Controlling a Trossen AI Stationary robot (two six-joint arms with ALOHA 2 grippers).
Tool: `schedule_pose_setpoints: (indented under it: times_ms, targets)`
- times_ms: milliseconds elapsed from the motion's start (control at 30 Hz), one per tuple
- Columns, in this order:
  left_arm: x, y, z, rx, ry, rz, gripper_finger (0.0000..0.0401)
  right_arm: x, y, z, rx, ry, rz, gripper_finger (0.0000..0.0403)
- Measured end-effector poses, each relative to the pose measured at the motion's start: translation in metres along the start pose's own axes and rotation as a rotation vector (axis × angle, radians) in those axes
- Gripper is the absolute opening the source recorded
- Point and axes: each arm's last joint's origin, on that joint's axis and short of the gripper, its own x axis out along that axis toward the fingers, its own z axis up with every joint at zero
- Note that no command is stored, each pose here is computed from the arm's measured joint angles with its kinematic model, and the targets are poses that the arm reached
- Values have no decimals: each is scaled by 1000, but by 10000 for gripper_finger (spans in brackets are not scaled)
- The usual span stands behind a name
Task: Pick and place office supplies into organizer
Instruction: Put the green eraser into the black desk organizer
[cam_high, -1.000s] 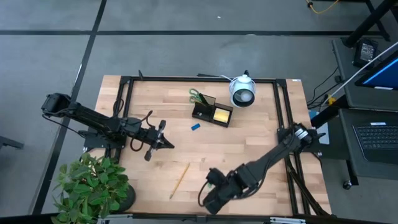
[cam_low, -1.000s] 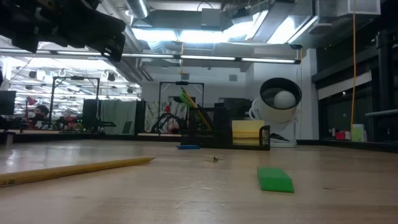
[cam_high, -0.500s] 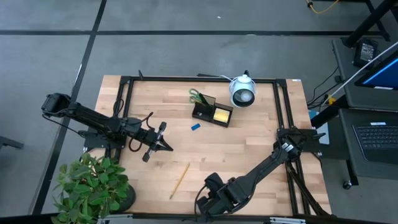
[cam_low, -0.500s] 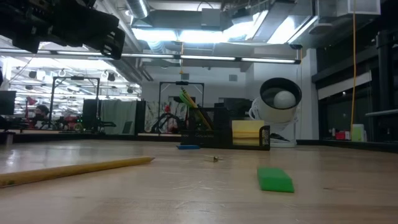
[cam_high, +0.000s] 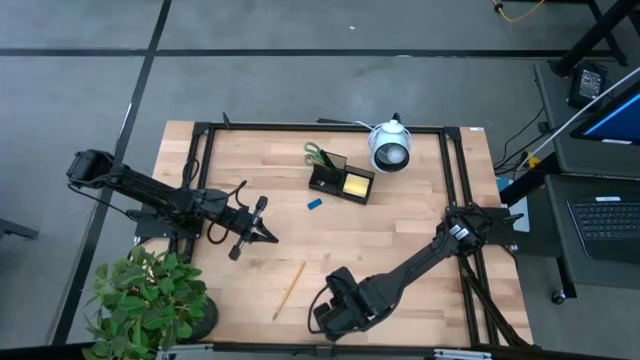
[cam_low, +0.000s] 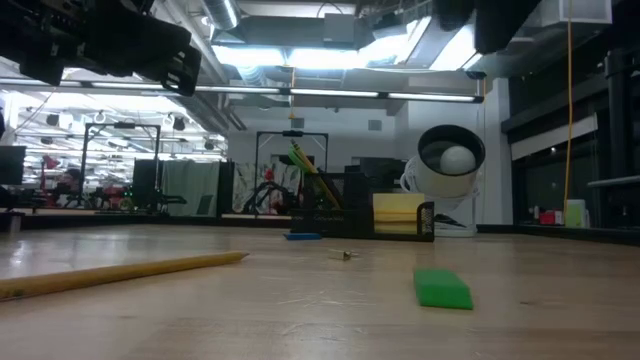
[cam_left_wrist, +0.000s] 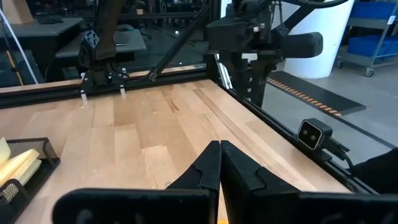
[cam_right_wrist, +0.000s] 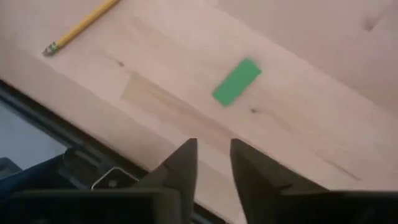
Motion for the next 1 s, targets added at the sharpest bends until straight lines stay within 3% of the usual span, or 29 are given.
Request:
schedule_pose_setpoints:
  times_ms: [167,400,800,1000]
  targets:
    - [0,0,0,-1,1,0,2,7,-2,10,33,-5,-20,151]
    - [0,0,-1,-2,7,0,4,36,-13,13,194,51,-100,193]
    - [0,0,-1,-5,8,0,5,91,-22,20,307,39,-14,199]
    - [0,0,-1,-12,9,0,2,101,-28,29,331,35,-8,198]
